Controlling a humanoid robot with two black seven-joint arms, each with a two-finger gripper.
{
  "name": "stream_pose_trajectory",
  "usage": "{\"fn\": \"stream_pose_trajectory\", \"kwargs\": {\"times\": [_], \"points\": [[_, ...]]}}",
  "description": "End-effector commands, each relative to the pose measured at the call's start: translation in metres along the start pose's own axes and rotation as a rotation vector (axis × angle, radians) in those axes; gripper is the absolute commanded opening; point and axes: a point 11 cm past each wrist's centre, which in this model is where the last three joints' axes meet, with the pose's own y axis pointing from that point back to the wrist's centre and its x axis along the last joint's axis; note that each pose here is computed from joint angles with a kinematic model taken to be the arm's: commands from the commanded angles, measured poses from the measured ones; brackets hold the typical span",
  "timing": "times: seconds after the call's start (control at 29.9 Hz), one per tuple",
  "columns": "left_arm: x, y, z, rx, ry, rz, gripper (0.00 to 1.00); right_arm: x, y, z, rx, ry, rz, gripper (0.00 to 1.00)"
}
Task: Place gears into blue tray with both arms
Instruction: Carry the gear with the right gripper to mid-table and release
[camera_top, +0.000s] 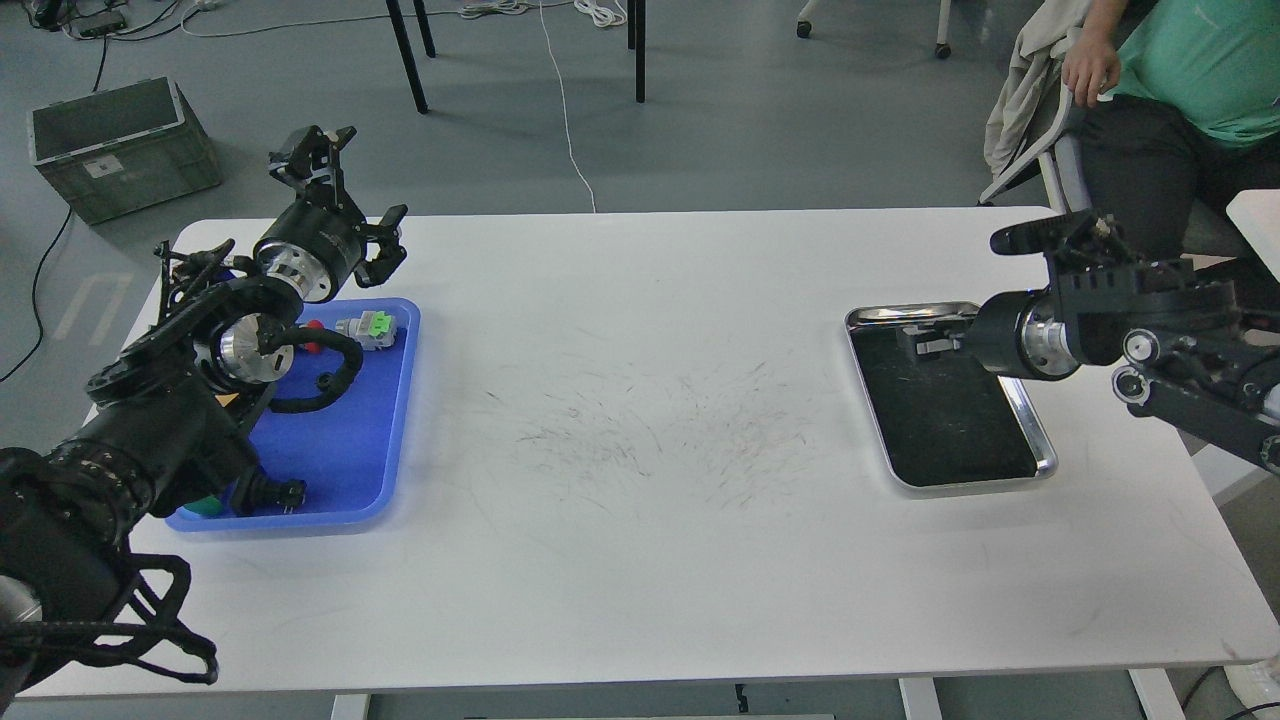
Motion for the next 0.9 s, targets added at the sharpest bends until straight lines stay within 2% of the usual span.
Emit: {"fn": "stream_pose_trajectory", "kwargs": {"times": [0.0, 0.1, 0.17, 0.33, 0.54, 0.74, 0.87], "points": [[-0.001, -0.001, 0.001, -0.001, -0.001, -0.003, 0.98, 0.042, 0.007, -0.027, 0.092, -0.071, 0.1, 0.02], [-0.003, -0.002, 0.003, -0.005, -0.002, -0.006, 0.98, 0.057, -0.009, -0.084, 0.241, -0.116, 0.128, 0.02], [-0.003, -0.002, 0.005, -0.008, -0.003, -0.006, 0.98, 0.053, -0.025, -0.119, 0.316, -0.134, 0.143, 0.02], [-0.003, -0.002, 0.005, -0.008, -0.003, -0.008, 0.98, 0.012, -0.068, -0.196, 0.451, -0.2, 0.111, 0.02], [0.002, -0.001, 0.011, -0.017, -0.009, -0.001, 0.98, -0.047, -0.085, -0.266, 0.57, -0.241, -0.003, 0.02], [0.006, 0.001, 0.013, -0.018, -0.015, 0.007, 0.98, -0.086, -0.094, -0.294, 0.588, -0.2, -0.083, 0.02], [0.006, 0.001, 0.012, -0.018, -0.013, 0.005, 0.98, -0.103, -0.098, -0.291, 0.567, -0.172, -0.116, 0.02]]}}
